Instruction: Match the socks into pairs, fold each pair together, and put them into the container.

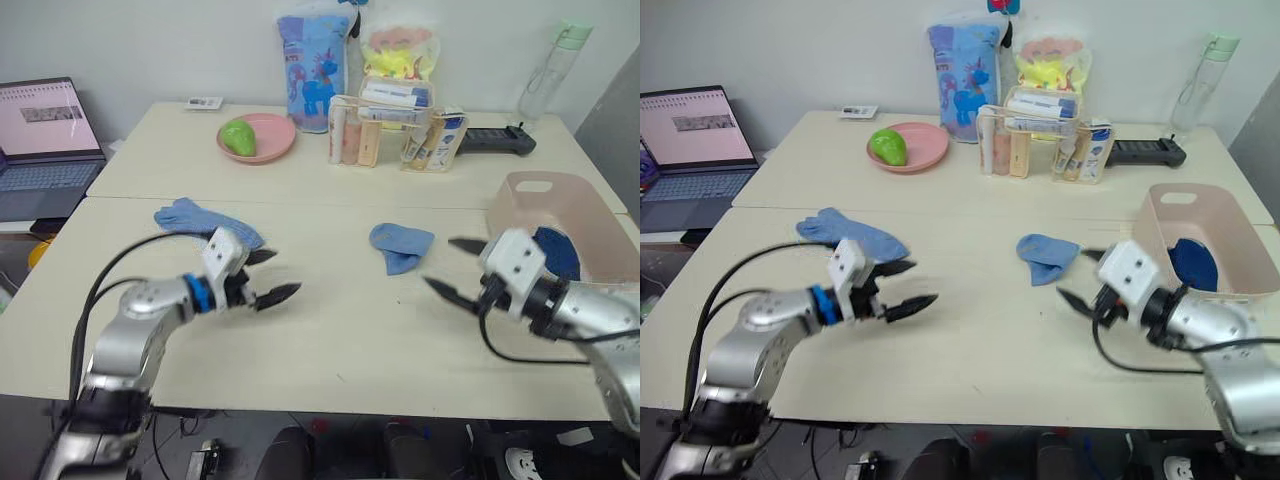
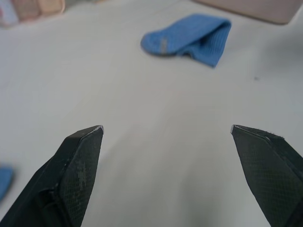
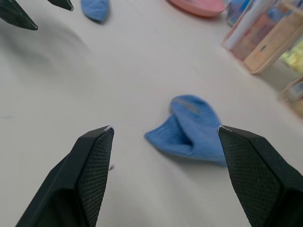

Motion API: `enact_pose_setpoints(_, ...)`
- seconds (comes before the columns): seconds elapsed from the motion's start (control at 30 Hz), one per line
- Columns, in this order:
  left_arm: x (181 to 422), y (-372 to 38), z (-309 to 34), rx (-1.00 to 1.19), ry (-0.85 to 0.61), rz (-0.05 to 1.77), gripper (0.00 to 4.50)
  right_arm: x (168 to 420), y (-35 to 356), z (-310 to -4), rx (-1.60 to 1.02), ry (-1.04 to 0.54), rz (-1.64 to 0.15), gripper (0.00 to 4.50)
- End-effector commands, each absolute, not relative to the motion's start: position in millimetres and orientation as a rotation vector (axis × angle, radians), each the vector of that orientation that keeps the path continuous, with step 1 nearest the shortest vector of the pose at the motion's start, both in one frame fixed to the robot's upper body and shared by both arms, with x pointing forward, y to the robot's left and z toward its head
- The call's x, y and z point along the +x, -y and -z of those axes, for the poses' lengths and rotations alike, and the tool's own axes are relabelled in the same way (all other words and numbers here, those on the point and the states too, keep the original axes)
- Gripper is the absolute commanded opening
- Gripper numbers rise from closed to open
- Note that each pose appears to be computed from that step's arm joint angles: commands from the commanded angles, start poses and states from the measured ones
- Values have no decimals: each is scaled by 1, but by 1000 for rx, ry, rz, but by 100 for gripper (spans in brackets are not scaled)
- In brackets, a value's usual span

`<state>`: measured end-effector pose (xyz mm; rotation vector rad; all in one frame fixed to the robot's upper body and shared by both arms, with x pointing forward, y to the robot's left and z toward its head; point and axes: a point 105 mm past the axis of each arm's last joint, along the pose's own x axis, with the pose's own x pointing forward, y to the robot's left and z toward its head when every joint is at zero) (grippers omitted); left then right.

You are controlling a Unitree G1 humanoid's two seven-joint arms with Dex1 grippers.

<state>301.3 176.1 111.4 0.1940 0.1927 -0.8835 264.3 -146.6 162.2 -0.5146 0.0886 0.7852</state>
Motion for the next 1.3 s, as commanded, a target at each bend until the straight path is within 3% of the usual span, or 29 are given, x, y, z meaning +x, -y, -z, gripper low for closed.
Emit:
enact_pose_setpoints(0.03, 303, -194, -124, 205, -106, 759, 450, 254, 137, -156, -515, -88, -816, 376)
enact_pose_setpoints(0.1, 301, -220, -112, 144, -124, 617, 450, 244, 129, -141, -441, -131, -869, 412)
enact_pose_setpoints(0.17, 303, -240, -110, 130, -109, 496, 450, 239, 121, -145, -410, -108, -913, 446)
enact_pose_setpoints(0.43, 352, -319, -125, -173, -46, -20, 450, 255, 100, -174, -457, -10, -939, 446)
enact_pose_setpoints(0.73, 406, -336, -127, -234, -117, -178, 450, 262, 80, -187, -476, 36, -996, 446)
enact_pose_setpoints(0.87, 418, -337, -128, -267, -137, -208, 450, 265, 79, -188, -482, 40, -986, 446)
enact_pose_setpoints(0.97, 423, -332, -125, -287, -160, -194, 389, 265, 79, -189, -480, 41, -977, 450)
enact_pose_setpoints(1.3, 419, -351, -136, -278, -66, -250, 68, 262, 81, -189, -485, 36, -954, 450)
